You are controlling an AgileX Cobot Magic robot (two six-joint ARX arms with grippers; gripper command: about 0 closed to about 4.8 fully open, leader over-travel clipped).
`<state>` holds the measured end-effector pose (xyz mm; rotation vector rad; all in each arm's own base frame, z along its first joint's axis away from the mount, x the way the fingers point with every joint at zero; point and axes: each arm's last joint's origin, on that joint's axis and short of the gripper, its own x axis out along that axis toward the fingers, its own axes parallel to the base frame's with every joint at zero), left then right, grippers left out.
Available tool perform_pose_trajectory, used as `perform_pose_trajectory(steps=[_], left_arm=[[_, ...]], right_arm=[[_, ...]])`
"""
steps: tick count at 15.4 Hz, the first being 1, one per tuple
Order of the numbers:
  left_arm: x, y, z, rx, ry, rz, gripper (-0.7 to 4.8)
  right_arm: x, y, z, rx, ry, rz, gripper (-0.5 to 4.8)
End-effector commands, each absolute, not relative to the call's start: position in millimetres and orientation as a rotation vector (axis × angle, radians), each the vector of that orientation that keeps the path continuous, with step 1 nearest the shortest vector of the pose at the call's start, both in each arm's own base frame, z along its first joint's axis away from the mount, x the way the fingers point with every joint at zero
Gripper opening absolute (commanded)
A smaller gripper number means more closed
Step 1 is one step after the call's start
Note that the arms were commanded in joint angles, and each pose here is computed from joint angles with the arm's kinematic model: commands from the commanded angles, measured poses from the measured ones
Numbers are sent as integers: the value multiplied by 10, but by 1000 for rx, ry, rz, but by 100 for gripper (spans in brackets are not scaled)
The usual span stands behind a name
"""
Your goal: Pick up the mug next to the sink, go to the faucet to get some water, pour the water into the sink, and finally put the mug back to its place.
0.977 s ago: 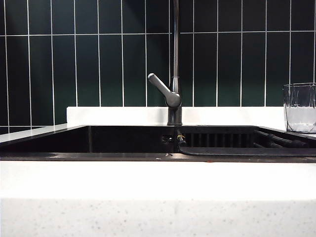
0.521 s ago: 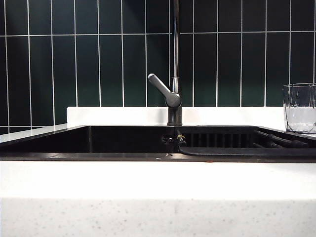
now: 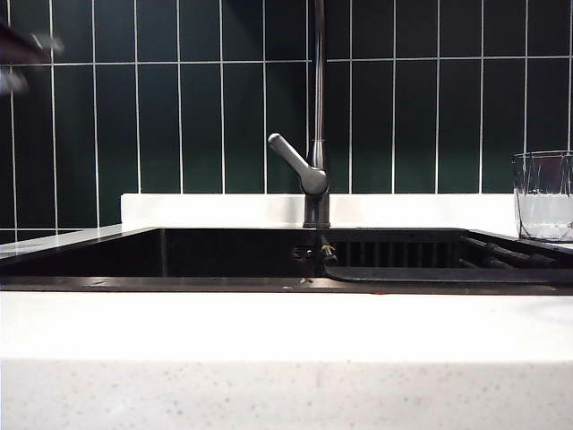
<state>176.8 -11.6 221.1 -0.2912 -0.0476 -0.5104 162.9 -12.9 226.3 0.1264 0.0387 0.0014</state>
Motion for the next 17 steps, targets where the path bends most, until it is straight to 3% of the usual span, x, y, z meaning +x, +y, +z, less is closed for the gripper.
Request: perform_pose_trajectory(steps=[1, 7, 13, 17], left_arm=[[2176, -147, 2253, -275, -13, -658, 241], [2439, -149, 2238, -197, -8, -686, 238], [2604, -149, 2280, -178, -13, -696, 237], [2900, -167, 2212, -188, 38, -790, 237]], right_arm=[[1607, -273, 2291, 105, 19, 8, 234], [1598, -442, 2273, 110, 22, 89, 229], [1994, -576, 1927, 170, 99, 119, 216], [2244, -665, 1762, 170, 100, 119, 208]])
